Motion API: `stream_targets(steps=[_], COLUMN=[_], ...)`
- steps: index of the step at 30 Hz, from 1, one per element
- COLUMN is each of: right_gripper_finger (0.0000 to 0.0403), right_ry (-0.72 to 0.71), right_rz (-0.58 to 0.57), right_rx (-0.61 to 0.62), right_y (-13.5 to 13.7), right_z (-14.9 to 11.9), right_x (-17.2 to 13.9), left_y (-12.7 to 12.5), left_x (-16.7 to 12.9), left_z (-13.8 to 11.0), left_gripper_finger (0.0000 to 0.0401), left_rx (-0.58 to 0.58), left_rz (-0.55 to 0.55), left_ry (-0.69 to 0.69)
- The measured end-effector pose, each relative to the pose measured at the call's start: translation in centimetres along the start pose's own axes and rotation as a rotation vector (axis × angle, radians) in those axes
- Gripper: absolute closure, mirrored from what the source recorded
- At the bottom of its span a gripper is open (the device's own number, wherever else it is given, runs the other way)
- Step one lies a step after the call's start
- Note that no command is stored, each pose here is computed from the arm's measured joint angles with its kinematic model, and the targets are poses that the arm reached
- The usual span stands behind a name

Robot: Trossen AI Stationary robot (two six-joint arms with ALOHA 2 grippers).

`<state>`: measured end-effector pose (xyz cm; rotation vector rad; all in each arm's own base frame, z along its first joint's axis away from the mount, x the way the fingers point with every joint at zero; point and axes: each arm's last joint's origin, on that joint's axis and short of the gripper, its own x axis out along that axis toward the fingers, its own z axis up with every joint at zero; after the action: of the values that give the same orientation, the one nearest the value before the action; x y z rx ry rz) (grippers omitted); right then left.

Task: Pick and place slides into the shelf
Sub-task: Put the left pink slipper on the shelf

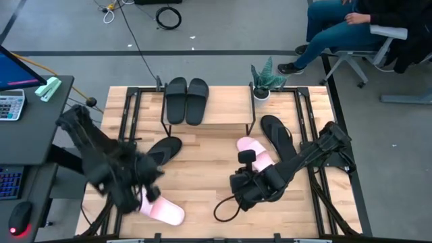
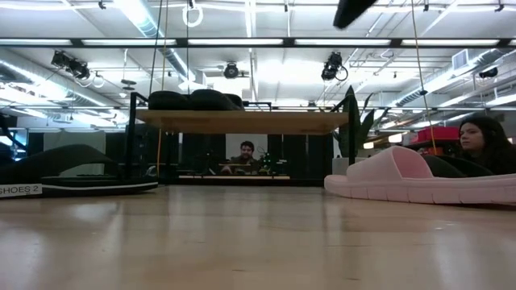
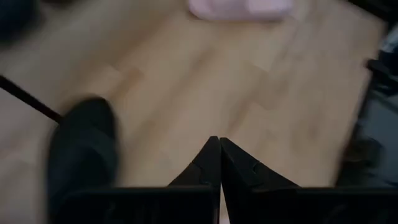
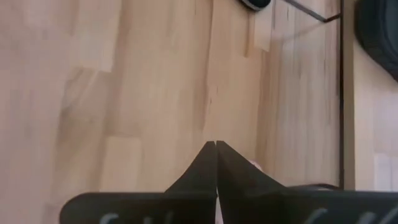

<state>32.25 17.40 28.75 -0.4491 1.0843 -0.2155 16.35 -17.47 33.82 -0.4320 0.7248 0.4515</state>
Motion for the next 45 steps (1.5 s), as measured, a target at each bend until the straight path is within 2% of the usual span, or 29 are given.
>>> stream_targets(steps=[4, 7, 11, 15, 21, 23, 26, 33, 41, 45], right_gripper_finger=[0.0402, 0.0402, 0.0402, 0.0401, 0.0401, 0.0401, 0.0401, 0.04, 0.04, 0.0401], right_ry=[0.015, -0.001, -0.073, -0.13, -0.138, -0.132, -0.121, -0.099, -0.087, -0.085], right_rz=[-0.014, -0.021, -0.018, 0.019, 0.025, 0.02, 0.01, -0.01, -0.017, -0.004], right_rx=[-0.032, 0.0, -0.018, -0.064, -0.066, -0.057, -0.041, -0.012, -0.007, -0.013], right_y=[-0.5, -1.4, -2.2, -2.7, -3.8, -4.3, -5.0, -6.6, -7.5, -7.6], right_z=[-0.1, 0.4, 1.5, 2.4, 2.8, 2.8, 2.8, 2.9, 2.8, 2.8], right_x=[1.5, 2.2, 2.8, 3.2, 3.9, 4.2, 4.6, 5.5, 6.0, 6.1], left_y=[-3.3, -5.6, -7.4, -7.8, -7.1, -7.3, -7.7, -7.9, -7.9, -7.8], left_x=[1.1, 1.2, 1.4, 2.5, 4.4, 4.7, 5.1, 5.9, 7.5, 8.2], left_z=[-3.9, -5.4, -6.8, -8.3, -11.2, -11.8, -12.2, -11.5, -10.2, -9.7], left_gripper_finger=[0.0394, 0.0392, 0.0397, 0.0396, 0.0395, 0.0389, 0.0382, 0.0355, 0.0301, 0.0273], left_rx=[-0.037, -0.048, -0.033, -0.083, -0.218, -0.225, -0.233, -0.241, -0.156, -0.151], left_rz=[-0.103, -0.169, -0.163, -0.041, 0.312, 0.343, 0.32, 0.316, 0.316, 0.337], left_ry=[0.023, 0.03, 0.061, 0.179, 0.48, 0.529, 0.543, 0.544, 0.554, 0.611])
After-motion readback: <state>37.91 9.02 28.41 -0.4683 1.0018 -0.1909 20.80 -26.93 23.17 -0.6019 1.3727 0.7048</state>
